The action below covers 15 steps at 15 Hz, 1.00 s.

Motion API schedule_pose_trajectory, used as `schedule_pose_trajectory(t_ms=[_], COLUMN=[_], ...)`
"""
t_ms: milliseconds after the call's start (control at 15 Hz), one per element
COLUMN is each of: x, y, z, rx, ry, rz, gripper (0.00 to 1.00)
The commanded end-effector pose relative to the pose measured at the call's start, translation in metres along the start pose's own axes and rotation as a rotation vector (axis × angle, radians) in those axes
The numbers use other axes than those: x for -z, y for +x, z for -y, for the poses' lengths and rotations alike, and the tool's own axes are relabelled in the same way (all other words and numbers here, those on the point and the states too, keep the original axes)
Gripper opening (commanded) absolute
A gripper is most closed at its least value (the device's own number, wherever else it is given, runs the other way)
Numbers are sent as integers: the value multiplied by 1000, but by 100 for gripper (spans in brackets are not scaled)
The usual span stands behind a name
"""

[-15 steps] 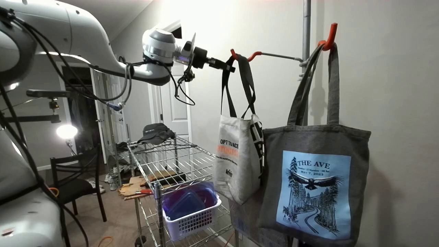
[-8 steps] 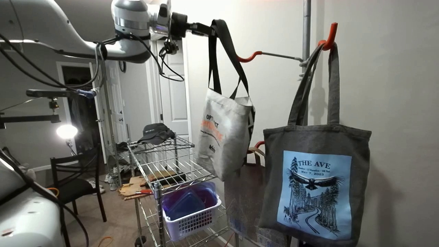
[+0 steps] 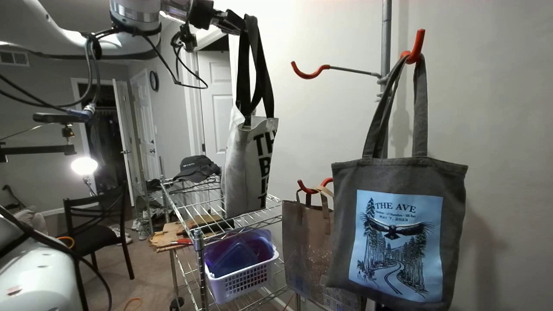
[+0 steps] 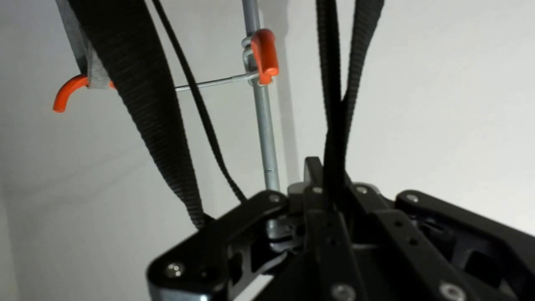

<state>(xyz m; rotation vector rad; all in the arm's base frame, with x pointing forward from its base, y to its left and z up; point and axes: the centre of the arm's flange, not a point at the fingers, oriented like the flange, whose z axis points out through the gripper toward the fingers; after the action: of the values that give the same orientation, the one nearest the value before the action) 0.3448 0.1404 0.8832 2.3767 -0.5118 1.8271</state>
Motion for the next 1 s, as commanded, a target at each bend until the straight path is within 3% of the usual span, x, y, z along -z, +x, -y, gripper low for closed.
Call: schedule_pose_trajectory(t_ms=[0, 267, 467, 933], x=[53, 110, 130, 90], y=[7, -6, -23, -76], z=[11, 41, 71, 120], rx=[137, 280, 351, 437], ry=[80, 170, 201, 166], rz=[75, 162, 211, 388], gripper=[6, 6, 6, 6])
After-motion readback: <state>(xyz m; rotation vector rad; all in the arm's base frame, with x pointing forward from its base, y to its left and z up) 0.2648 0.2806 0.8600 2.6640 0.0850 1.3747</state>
